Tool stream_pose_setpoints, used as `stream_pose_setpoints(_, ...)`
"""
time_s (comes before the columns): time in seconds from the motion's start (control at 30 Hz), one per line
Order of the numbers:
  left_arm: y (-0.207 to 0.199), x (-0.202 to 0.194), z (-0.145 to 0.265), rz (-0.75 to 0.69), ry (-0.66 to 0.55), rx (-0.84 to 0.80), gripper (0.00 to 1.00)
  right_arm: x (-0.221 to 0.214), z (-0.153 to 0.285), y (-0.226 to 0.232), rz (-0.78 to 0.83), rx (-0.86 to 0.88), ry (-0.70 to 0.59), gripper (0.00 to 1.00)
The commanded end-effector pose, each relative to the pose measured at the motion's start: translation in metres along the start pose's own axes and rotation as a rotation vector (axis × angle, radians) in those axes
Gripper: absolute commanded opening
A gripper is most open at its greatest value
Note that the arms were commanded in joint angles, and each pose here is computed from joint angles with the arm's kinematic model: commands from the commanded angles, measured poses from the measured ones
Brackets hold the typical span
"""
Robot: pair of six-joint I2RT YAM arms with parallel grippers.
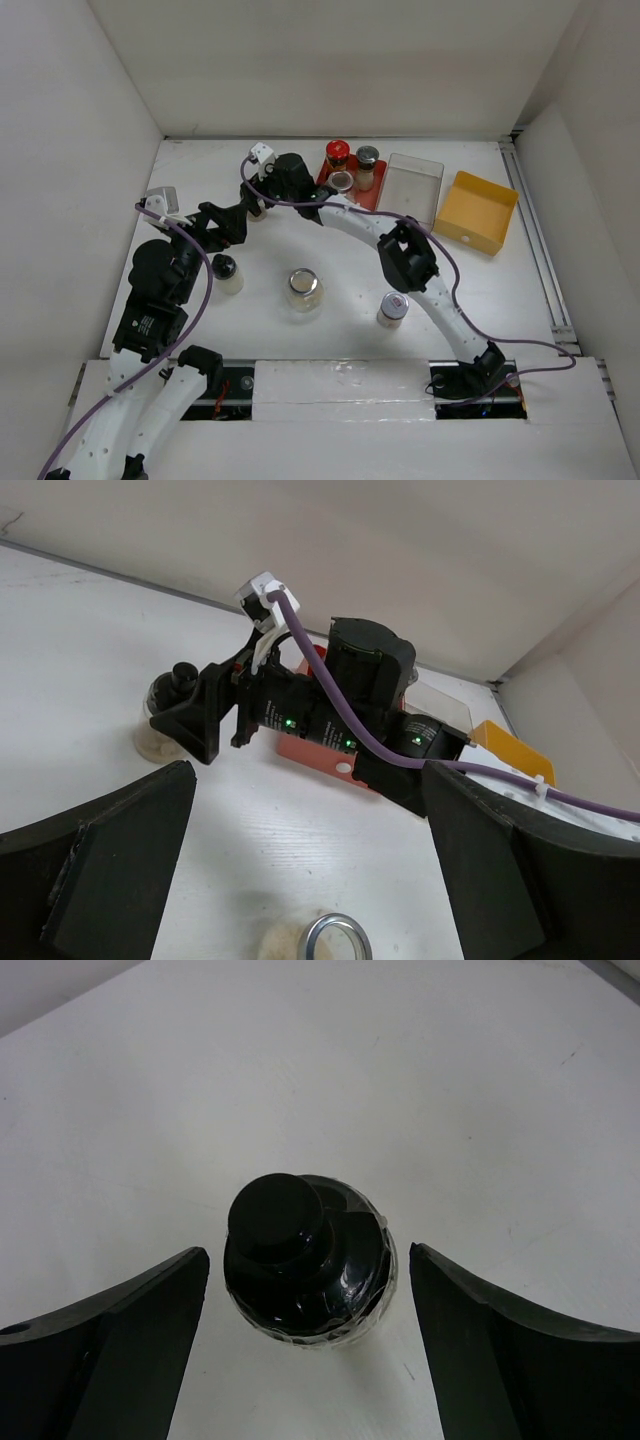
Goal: Organize the condiment bottles
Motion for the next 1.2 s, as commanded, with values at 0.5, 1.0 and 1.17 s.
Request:
stream_pose_setpoints(0.5,0.004,0.02,0.011,0.032,-0.147,0.062,0.91,0.107,0.062,0.001,-0.016,0.041,-0.382,0.58)
stream_pose_setpoints(1.0,0.003,0.017,0.016,0.047,-0.146,0.028,0.92,0.112,0.272,-0.115,-0.076,-0.406,-0.487,0.56)
stream_pose_setpoints(1.17,0.001,0.018,0.016,0.039,-0.147,0.014,0.92,0.061,0.32,-0.159,-0.165,-0.659,-0.358,0.56)
Point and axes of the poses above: each gripper's point midway between its finger pads, its own z axis back along the fingers, its own y axis along the line the jaws close on, x = y × z, the point moved 8 cm from there along z, back along the fingers, and after that the axes turned 9 degrees about z, right-handed, at the moved point
